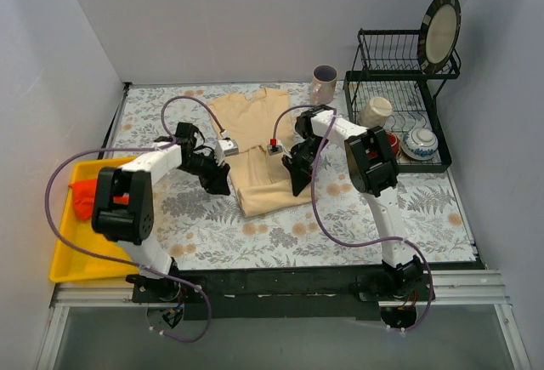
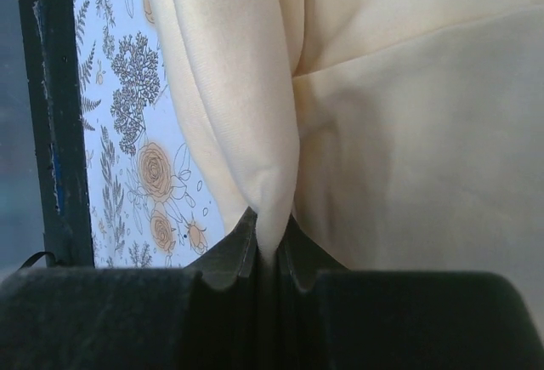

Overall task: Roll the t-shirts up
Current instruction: Roll the T-shirt to the center of the board.

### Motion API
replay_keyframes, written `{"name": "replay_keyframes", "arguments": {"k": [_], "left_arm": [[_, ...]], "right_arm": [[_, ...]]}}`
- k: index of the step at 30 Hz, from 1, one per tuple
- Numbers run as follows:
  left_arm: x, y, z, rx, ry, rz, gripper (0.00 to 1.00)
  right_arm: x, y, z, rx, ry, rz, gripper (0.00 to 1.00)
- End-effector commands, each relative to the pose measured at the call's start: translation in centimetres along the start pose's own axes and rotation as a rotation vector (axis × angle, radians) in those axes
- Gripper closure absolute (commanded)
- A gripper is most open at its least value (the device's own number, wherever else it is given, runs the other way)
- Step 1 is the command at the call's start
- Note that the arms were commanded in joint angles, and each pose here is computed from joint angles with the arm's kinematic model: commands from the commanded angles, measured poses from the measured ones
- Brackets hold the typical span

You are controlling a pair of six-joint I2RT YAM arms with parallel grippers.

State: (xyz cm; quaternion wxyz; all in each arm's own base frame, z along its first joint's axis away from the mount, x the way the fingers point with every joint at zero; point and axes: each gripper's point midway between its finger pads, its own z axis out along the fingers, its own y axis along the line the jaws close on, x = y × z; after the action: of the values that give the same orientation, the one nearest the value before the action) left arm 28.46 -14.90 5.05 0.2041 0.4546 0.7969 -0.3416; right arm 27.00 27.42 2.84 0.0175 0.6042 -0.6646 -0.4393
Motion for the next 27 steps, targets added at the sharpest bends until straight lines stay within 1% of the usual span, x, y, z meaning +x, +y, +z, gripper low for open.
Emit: {"name": "replay_keyframes", "arguments": {"k": [1, 2, 3, 5, 6, 9, 10, 13, 15, 16, 18, 22, 24, 27], "left_arm": [[-6.9, -2.1, -3.4, -0.214, -0.178, 0.348, 0.53], [-7.7, -2.6, -3.4, -0.230, -0.198, 0.395, 0.50], [-8.1, -4.2, -2.5, -0.202, -0.198, 0.443, 0.49], [-9.0, -6.3, -2.5, -0.185, -0.216, 0.508, 0.48], [-9.3, -7.8, -1.7, -0.152, -0.214, 0.548, 0.47], [-8.5, -10.0, 0.1, -0.117, -0.197, 0.621, 0.47], [-7.0, -9.9, 0.9, -0.124, -0.166, 0.628, 0.47], [-6.8, -10.1, 1.9, -0.160, -0.188, 0.713, 0.46], [-6.0, -9.3, 2.8, -0.202, -0.183, 0.736, 0.45], [-5.8, -9.0, 3.1, -0.222, -0.180, 0.742, 0.41], [-5.4, -8.2, 3.7, -0.273, -0.179, 0.762, 0.39], [-3.7, -6.8, 5.1, -0.305, -0.118, 0.757, 0.39], [-3.6, -6.0, 5.2, -0.348, -0.112, 0.762, 0.39], [-2.5, -5.3, 5.7, -0.358, -0.077, 0.751, 0.39]], "right_arm": [[0.2, -2.5, 0.1, 0.048, 0.033, -0.020, 0.91], [0.3, -2.8, 0.4, 0.043, 0.036, -0.009, 0.91], [0.1, -3.0, 0.4, 0.046, 0.032, -0.005, 0.91], [0.0, -3.2, 0.7, 0.042, 0.027, 0.005, 0.91], [0.0, -3.2, 0.9, 0.037, 0.028, 0.007, 0.90], [0.2, -3.3, 1.5, 0.024, 0.021, 0.028, 0.90], [0.3, -3.3, 1.7, 0.022, 0.020, 0.038, 0.90], [0.2, -3.7, 2.0, 0.022, 0.012, 0.058, 0.90], [0.2, -3.9, 2.1, 0.023, 0.007, 0.062, 0.90], [0.1, -4.0, 2.1, 0.030, 0.004, 0.051, 0.90], [0.1, -4.1, 2.3, 0.035, 0.006, 0.043, 0.90], [0.0, -4.2, 2.3, 0.036, -0.002, 0.034, 0.90], [-0.1, -4.2, 2.4, 0.033, -0.005, 0.032, 0.90], [0.1, -4.2, 2.6, 0.024, -0.002, 0.038, 0.90]]}}
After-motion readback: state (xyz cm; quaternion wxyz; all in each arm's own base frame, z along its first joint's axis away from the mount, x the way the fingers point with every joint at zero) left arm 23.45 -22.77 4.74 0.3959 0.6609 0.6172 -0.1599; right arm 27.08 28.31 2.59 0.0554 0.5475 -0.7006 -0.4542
